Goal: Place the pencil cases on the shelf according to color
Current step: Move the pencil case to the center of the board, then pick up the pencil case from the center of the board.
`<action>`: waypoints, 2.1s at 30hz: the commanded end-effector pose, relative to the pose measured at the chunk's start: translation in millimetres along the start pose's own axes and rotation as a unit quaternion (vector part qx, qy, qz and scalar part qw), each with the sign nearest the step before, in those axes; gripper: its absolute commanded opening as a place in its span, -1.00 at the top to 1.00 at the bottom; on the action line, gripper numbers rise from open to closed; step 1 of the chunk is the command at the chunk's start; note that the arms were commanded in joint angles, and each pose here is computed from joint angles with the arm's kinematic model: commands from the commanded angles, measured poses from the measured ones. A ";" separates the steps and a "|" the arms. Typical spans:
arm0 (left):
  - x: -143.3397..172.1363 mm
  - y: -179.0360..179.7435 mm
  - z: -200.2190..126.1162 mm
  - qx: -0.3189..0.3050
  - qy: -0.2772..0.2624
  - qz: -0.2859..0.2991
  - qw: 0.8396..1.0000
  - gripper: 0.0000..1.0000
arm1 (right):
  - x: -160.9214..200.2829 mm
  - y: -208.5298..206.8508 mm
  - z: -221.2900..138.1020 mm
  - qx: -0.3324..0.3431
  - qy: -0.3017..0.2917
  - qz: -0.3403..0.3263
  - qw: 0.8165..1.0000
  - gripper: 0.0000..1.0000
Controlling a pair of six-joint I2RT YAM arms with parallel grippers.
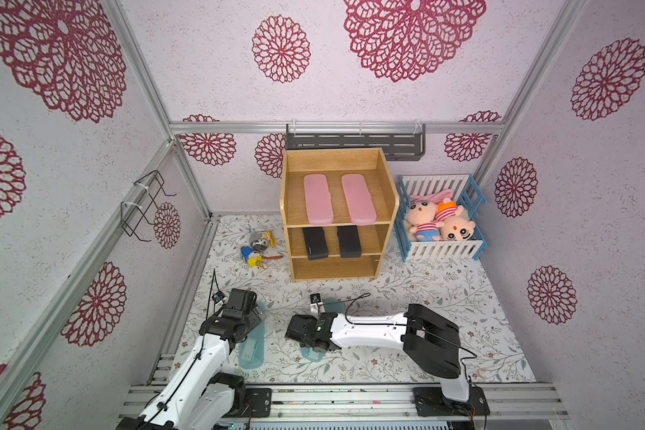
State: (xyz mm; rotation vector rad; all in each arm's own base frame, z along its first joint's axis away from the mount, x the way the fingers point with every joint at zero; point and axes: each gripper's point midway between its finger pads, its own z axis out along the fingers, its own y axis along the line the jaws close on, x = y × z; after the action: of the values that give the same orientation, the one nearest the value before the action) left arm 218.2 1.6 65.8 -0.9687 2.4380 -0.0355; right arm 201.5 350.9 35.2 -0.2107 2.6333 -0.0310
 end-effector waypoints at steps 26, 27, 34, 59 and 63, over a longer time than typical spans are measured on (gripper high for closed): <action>10.2 -37.9 -11.6 0.051 -0.002 0.025 0.998 -0.94 | 57.0 -111.1 -62.8 -0.112 0.021 0.099 0.988 -0.98; 10.1 -38.0 -11.6 0.051 -0.002 0.025 0.998 -0.94 | 65.8 -108.7 -63.6 -0.112 0.029 0.090 0.989 -0.98; 12.6 -36.5 -8.8 0.049 -0.001 0.027 0.998 -0.95 | 95.3 -99.1 -45.8 -0.079 0.065 0.067 0.992 -0.98; 6.4 -37.2 -12.0 0.041 -0.015 0.033 0.999 -0.94 | 80.8 -101.9 -46.1 -0.072 -0.017 0.067 0.995 -0.37; 0.9 -37.9 -15.0 0.044 -0.029 0.030 0.998 -0.94 | 44.4 -99.8 -51.5 -0.099 -0.050 0.064 0.992 -0.37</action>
State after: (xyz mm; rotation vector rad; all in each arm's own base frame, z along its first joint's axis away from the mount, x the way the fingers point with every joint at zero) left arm 226.0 -30.2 71.7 -0.8569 2.4458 -0.0838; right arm 126.0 235.7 39.5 -0.1081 2.6422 0.2124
